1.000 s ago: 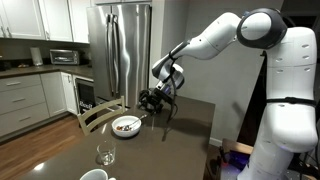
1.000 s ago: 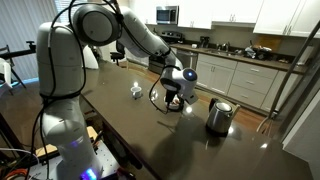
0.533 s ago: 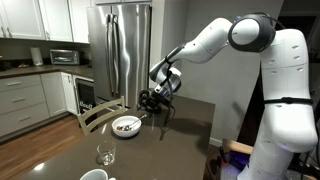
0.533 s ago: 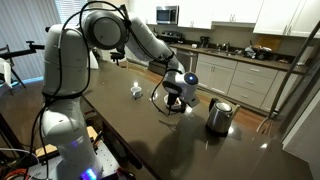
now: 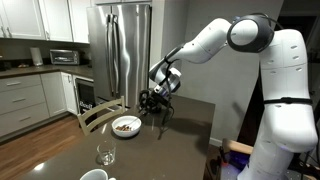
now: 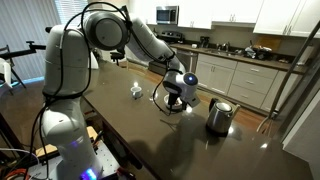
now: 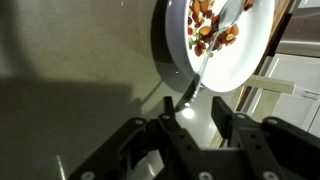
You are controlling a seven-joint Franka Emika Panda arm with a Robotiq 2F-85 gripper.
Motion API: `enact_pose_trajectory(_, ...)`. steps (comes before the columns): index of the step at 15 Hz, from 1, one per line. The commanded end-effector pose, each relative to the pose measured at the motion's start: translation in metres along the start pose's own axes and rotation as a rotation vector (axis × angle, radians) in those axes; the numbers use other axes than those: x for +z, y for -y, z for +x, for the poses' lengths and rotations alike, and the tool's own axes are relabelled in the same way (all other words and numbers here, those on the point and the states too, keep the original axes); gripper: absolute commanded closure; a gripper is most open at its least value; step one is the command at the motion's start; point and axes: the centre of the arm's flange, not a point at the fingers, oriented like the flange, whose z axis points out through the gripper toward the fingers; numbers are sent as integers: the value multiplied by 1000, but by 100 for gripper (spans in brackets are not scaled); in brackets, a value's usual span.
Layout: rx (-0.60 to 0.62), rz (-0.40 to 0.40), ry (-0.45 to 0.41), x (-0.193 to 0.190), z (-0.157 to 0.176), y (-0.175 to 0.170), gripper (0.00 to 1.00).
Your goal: Use the spoon to put some of the contents in the white bowl into the glass
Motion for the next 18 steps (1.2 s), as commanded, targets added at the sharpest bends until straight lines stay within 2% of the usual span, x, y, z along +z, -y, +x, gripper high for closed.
enact_pose_trajectory(1, -16, 21, -16, 3, 4, 0, 87)
enact_pose_trajectory(3, -15, 22, -17, 1, 4, 1, 96)
enact_pose_trajectory(4, -15, 21, -19, 1, 4, 1, 97)
enact_pose_trajectory(5, -15, 22, -21, 0, 4, 1, 86)
enact_pose_trajectory(6, -15, 20, -26, -1, 4, 2, 65)
enact_pose_trajectory(7, -17, 22, -26, -2, 4, 2, 64)
enact_pose_trajectory(13, -17, 26, -37, -2, 6, 1, 27)
enact_pose_trajectory(17, 16, 83, 20, 3, 14, -8, 2)
enact_pose_trajectory(18, 12, 107, 49, 5, 16, -9, 1)
